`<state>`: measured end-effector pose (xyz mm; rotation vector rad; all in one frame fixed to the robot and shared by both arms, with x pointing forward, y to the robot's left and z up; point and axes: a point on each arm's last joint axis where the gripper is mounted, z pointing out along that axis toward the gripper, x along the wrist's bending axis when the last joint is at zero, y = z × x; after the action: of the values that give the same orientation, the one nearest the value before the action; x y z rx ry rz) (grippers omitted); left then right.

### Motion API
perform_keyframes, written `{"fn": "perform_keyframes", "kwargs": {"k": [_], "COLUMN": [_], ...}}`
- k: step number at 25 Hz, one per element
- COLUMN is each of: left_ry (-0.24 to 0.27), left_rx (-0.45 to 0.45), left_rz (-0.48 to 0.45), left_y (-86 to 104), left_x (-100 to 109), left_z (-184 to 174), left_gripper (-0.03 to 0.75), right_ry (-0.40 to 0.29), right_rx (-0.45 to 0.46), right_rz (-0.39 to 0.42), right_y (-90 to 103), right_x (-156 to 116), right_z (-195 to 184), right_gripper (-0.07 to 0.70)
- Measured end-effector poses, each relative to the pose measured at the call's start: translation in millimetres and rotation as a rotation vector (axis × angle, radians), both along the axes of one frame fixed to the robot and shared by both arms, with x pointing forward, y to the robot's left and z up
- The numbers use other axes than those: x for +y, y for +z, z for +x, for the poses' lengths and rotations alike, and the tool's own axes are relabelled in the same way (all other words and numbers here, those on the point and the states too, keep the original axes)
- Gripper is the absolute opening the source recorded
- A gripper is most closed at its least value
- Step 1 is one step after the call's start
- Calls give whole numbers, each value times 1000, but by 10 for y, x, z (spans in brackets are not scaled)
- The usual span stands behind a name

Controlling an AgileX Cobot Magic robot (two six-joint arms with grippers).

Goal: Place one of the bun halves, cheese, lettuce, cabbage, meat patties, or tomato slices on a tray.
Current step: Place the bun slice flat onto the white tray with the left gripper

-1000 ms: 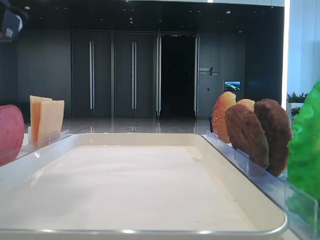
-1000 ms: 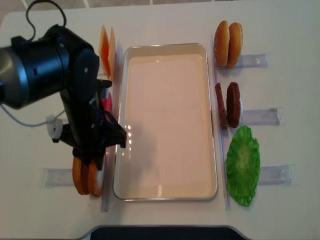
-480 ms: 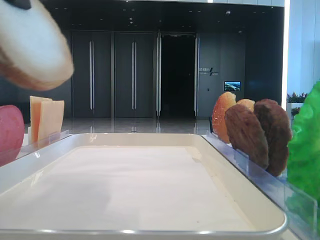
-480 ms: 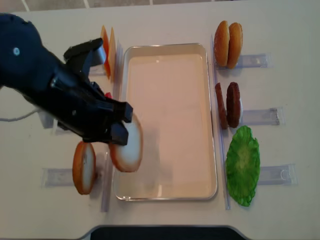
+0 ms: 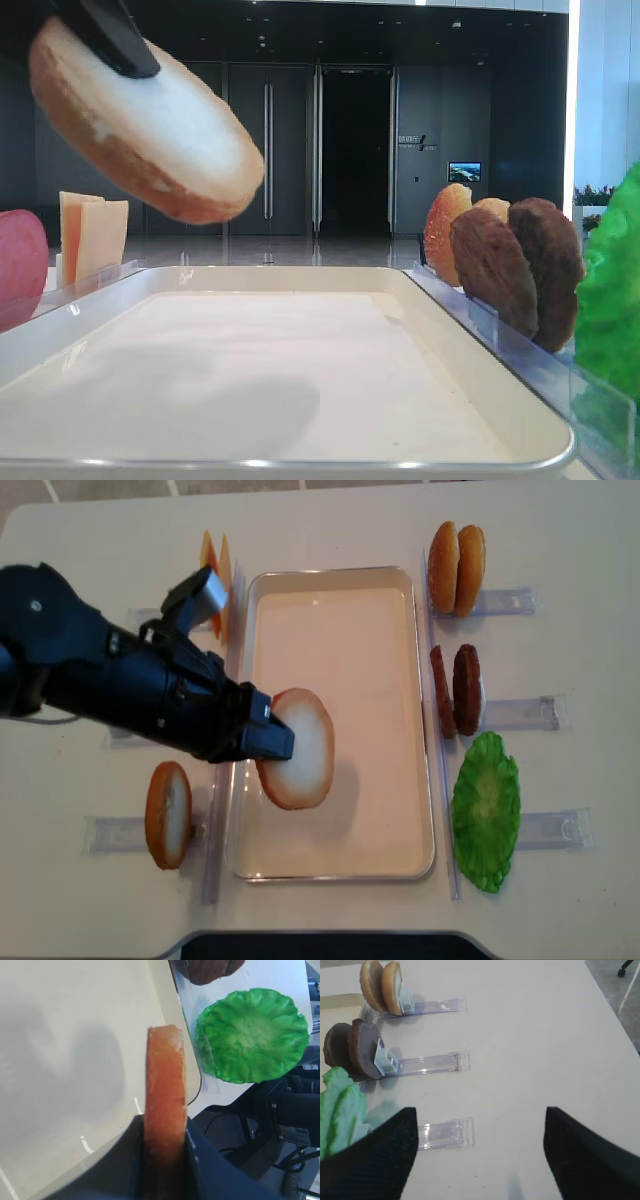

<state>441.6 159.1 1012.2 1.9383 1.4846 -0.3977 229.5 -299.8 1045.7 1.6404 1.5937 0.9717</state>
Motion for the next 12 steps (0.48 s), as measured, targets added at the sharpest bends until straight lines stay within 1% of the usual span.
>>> {"fn": "perform_keyframes", "kwargs": {"k": [3,5,9,12], "left_ry": [-54,-69,-68,-54], "left_rx": [-1,-1,4,11], "left_rz": [-32,-60,-116,-118], "left_y": [-163,-260,-446,-574], "left_x": [-55,-103,-193,-219], "left_z": [39,100,219,285], "left_gripper": [129,129,128,127], "right_ry": [0,0,0,0], "right_rx": [0,0,0,0], "right_rz": [0,0,0,0], "right_y": [0,0,0,0], "right_x": [0,0,0,0], "right_z": [0,0,0,0], "right_gripper": [527,527,527,527]}}
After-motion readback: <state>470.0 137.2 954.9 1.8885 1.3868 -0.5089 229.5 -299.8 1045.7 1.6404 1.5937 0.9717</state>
